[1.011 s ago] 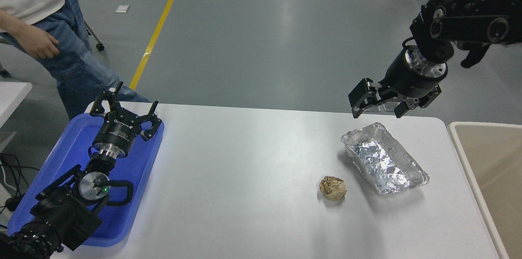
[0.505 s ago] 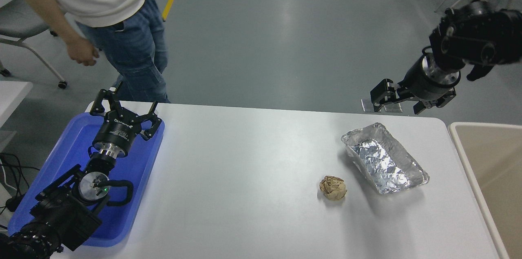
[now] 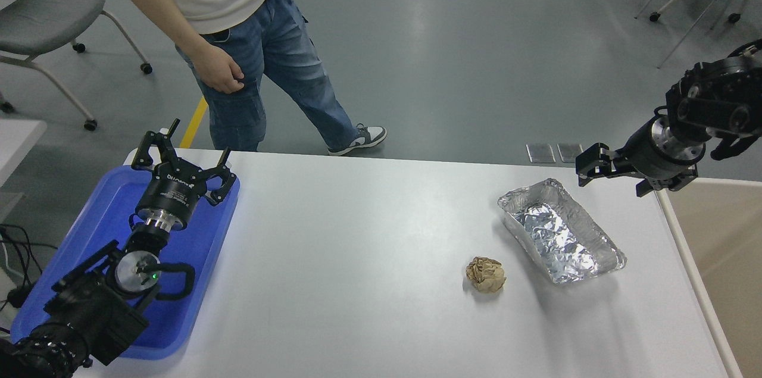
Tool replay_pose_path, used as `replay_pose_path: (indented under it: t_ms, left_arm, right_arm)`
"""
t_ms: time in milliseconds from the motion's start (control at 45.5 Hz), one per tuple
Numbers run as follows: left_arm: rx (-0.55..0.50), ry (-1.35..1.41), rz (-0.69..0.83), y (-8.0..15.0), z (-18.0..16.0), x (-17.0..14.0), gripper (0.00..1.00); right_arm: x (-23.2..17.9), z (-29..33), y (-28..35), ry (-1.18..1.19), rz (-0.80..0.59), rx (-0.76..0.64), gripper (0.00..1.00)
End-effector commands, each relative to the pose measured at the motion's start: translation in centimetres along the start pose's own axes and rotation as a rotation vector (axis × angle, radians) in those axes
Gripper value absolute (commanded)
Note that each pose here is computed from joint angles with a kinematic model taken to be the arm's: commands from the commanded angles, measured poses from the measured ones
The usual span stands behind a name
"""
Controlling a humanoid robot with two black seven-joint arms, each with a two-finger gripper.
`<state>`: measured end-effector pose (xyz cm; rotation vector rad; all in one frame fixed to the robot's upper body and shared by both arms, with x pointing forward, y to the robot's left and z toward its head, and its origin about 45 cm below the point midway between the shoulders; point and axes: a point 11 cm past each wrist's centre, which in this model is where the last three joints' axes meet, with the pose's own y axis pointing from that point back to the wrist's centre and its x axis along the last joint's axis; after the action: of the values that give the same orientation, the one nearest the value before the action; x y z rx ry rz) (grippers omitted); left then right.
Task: Pick up foil plate and place in dustbin
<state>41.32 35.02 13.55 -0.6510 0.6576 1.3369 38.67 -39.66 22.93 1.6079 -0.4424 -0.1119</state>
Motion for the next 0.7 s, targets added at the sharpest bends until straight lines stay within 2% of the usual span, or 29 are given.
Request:
replay_pose_path:
  t_ms: [0, 330, 681]
  left_arm:
    - [0.0, 0.0, 0.0, 0.0, 0.0, 0.0, 1.0]
    - [0.0, 0.0, -0.001, 0.0, 0.0, 0.0, 1.0]
    - [0.0, 0.0, 0.0, 0.0, 0.0, 0.0, 1.0]
  right_arm:
    - [-2.4, 3.5, -1.1, -0.237, -0.026, 0.074, 1.0]
    - [-5.7, 5.1, -5.8, -0.468, 0.016, 0.114, 1.0]
    - [-9.1, 4.7, -9.9, -0.565, 0.044, 0.132, 1.0]
